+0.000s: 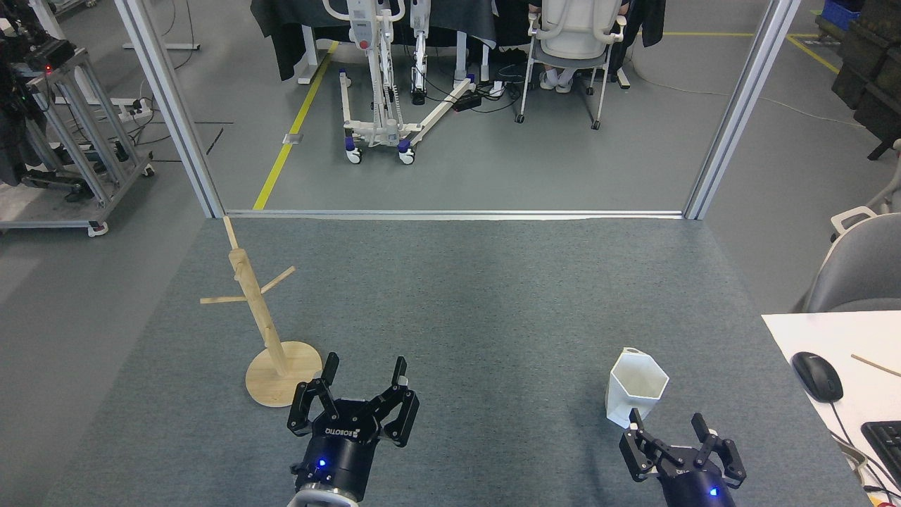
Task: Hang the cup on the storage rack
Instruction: 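Move the right gripper down around the white paper cup, then close the right gripper on the white cup and lift it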
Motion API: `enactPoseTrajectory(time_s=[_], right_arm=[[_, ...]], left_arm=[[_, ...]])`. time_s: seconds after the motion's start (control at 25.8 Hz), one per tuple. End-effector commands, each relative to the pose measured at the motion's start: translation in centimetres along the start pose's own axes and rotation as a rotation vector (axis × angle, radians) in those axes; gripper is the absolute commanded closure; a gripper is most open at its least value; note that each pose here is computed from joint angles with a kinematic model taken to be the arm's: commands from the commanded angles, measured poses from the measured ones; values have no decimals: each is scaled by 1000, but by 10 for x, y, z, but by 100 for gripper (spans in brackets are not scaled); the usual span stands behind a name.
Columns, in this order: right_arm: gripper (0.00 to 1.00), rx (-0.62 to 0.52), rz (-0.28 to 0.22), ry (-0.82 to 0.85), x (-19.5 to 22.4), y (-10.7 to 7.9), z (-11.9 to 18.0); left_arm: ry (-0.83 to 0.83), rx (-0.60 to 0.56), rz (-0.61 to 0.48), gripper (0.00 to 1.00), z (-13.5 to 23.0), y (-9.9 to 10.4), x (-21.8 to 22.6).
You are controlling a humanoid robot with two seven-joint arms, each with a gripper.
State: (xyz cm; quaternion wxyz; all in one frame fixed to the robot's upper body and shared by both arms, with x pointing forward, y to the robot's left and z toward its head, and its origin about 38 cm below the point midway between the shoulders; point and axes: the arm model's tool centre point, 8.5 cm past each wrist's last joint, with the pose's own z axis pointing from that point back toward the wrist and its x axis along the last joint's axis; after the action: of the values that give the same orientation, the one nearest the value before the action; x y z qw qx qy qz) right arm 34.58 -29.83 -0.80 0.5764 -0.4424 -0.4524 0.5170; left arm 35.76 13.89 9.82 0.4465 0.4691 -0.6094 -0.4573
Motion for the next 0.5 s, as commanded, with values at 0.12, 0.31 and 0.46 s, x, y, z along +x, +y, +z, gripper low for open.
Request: enactPoseTrajectory(time_s=[0.12,0.31,0.46], right_arm=[[0,26,-3,-4,3,8,-8],[0,44,0,-46,6,9,-24],[0,50,1,-62,12,9,-29]], left_arm=[[1,-2,-1,1,1,0,-1],[1,0,-2,0,1,0,0],[1,0,0,1,1,0,0]])
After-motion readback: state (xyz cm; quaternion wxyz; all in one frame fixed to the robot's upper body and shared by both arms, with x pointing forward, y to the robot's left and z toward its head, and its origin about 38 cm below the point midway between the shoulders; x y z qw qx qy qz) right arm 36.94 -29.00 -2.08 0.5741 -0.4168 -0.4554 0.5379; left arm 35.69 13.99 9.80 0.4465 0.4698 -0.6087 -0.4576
